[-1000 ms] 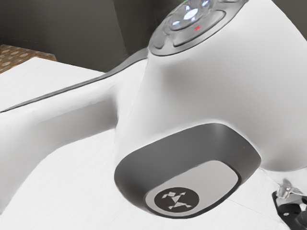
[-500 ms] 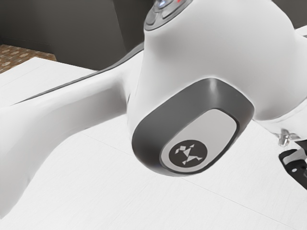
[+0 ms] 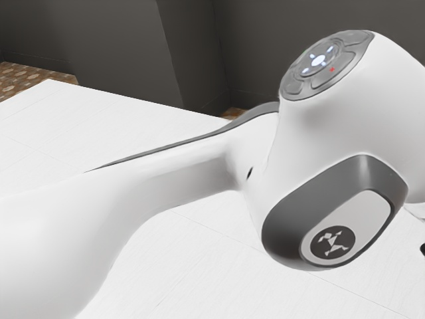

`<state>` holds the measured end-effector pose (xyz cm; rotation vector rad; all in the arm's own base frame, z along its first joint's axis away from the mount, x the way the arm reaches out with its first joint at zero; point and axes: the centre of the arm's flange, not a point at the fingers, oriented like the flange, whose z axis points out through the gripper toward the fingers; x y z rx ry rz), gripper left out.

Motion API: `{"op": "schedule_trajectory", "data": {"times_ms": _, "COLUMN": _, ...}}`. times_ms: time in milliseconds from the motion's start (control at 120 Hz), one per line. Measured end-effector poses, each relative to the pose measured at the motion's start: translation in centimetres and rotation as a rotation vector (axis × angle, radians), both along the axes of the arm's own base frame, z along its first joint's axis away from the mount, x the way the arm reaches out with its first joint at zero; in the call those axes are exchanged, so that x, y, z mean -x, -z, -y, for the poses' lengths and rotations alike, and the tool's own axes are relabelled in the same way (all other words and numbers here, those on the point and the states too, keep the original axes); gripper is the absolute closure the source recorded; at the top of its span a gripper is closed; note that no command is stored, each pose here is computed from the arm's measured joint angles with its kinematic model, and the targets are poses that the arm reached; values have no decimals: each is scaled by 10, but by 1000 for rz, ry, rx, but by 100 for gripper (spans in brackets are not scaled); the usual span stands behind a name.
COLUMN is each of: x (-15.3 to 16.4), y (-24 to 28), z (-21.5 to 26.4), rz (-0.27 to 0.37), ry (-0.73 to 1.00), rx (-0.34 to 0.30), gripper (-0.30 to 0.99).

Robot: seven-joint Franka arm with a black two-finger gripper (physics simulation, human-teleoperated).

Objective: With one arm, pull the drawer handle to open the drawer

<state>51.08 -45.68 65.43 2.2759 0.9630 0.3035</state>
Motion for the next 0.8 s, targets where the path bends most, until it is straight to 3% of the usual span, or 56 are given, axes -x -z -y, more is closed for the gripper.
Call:
{"op": "schedule_trajectory", "data": {"times_ms": 417, "x": -22, "y": 53, "z": 20, "rz": -23, "ry": -12, "rx": 20, "gripper": 0}}
{"op": "schedule_trajectory", "data": {"times_ms": 800, "x": -27, "y": 57, "z": 7, "rz": -25, "ry": -31, "rx": 18, "gripper": 0}}
